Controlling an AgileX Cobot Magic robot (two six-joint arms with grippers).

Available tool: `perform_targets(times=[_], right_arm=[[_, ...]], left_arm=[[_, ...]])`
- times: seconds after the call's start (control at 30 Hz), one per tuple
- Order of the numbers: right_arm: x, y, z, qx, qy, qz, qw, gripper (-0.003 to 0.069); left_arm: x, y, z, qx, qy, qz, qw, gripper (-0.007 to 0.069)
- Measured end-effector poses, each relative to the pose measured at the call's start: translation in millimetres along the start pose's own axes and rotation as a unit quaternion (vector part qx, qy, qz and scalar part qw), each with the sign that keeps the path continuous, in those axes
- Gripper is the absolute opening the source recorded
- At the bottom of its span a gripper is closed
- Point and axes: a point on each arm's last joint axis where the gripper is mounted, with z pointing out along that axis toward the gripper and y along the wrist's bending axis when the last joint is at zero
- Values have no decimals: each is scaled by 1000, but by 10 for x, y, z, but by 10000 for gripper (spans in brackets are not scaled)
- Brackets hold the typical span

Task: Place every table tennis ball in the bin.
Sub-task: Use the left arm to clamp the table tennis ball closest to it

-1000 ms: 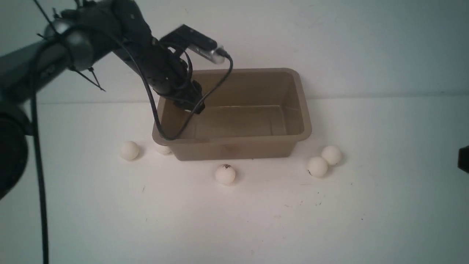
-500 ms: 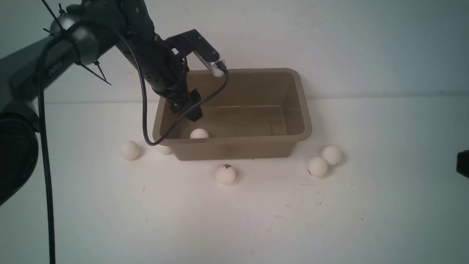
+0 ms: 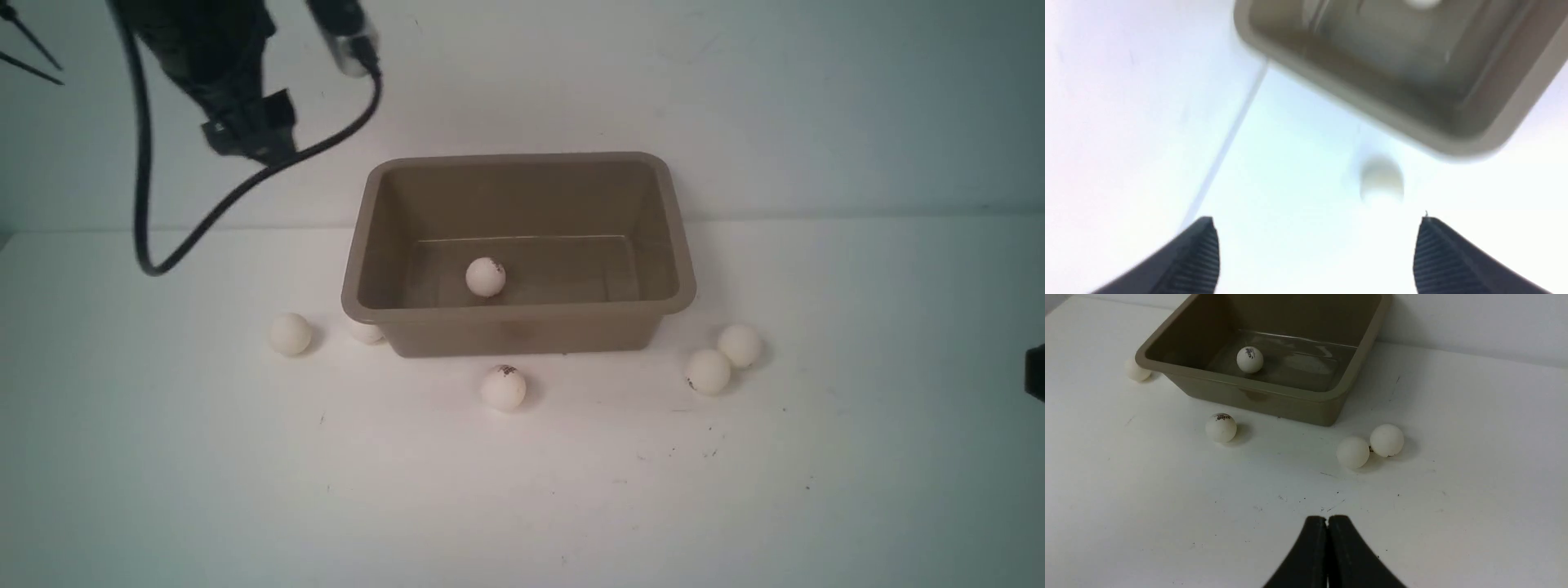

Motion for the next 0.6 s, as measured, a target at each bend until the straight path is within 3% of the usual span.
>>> perform_targets(times=[0.13, 0.3, 0.6], right_arm=[[1, 1, 0, -1, 1, 0, 1000, -11], [2, 2, 0, -1, 1, 0, 1000, -11], [14, 10, 0, -5, 8, 1, 1000, -11]], left_arm=[[425, 49, 314, 45, 48, -48, 997, 573], [709, 5, 721, 118, 39, -120, 985, 573], [740, -89, 1395, 175, 29, -162, 971, 573]])
